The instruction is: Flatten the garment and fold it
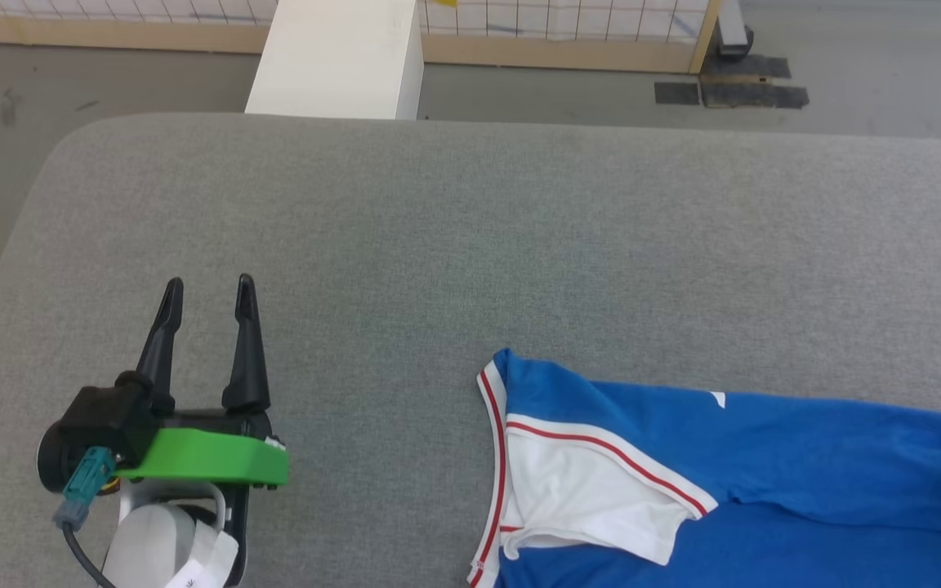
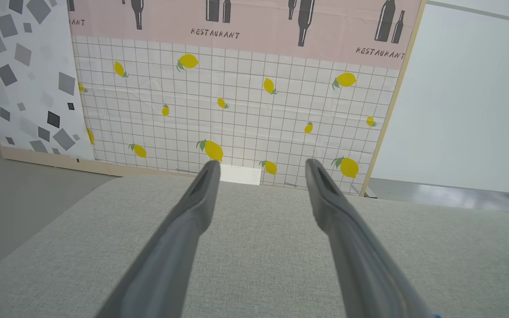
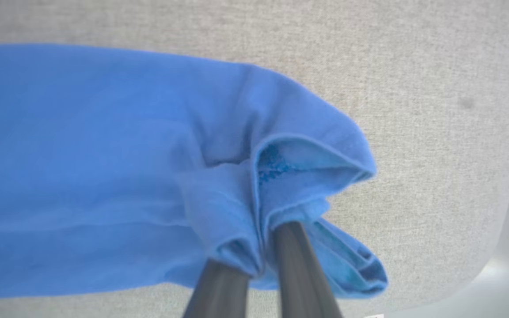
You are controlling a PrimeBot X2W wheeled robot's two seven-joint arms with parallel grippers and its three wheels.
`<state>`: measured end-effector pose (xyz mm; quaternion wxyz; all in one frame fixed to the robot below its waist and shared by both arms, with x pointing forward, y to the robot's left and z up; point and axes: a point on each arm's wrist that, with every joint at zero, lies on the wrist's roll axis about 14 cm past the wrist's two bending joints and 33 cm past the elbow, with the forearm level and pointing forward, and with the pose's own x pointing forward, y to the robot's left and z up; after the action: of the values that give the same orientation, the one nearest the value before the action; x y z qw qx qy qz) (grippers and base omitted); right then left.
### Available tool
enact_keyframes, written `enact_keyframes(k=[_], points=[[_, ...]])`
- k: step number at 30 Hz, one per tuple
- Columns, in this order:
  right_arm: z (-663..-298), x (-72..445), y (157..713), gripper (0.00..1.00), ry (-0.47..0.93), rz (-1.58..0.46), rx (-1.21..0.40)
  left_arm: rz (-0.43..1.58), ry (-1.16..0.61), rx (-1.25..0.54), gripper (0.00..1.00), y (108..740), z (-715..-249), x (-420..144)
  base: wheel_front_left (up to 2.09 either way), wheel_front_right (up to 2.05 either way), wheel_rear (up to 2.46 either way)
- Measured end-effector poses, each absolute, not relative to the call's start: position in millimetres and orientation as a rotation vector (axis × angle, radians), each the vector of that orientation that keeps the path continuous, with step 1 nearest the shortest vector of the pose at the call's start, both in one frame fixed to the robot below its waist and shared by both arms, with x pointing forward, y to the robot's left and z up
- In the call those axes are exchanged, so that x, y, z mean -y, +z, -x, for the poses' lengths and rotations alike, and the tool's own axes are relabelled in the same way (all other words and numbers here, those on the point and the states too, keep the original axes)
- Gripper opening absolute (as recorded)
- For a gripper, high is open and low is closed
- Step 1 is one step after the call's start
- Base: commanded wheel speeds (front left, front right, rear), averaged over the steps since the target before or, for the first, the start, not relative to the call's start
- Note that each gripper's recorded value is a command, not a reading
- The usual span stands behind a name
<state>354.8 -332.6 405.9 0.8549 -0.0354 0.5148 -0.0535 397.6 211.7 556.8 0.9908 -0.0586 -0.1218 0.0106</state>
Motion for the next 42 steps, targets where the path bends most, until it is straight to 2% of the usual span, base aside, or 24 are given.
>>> enact_keyframes(k=[5, 12, 17, 24, 35, 42], points=[[-342, 301, 425, 0.0, 0.003, 0.135, -1.111, 0.122, 0.029, 0.254, 1.0, 560, -390, -214, 0.0, 0.0, 0.0], [-337, 233, 453, 0.0, 0.21, 0.172, -1.029, 0.128, 0.021, 0.269, 1.0, 565, -384, -211, 0.0, 0.0, 0.0], [-333, 168, 451, 0.0, 0.393, 0.14, -0.988, 0.13, 0.018, 0.277, 1.0, 568, -381, -211, 0.0, 0.0, 0.0], [-339, 99, 446, 0.0, 0.582, 0.127, -0.917, 0.13, 0.052, 0.271, 1.0, 565, -372, -221, 0.0, 0.0, 0.0], [-345, 14, 432, 0.0, 0.774, 0.066, -0.909, 0.125, 0.093, 0.224, 1.0, 550, -366, -233, 0.0, 0.0, 0.0], [-349, -4, 408, 0.0, 0.789, 0.07, -0.938, 0.121, 0.112, 0.201, 1.0, 542, -365, -238, 0.0, 0.0, 0.0]])
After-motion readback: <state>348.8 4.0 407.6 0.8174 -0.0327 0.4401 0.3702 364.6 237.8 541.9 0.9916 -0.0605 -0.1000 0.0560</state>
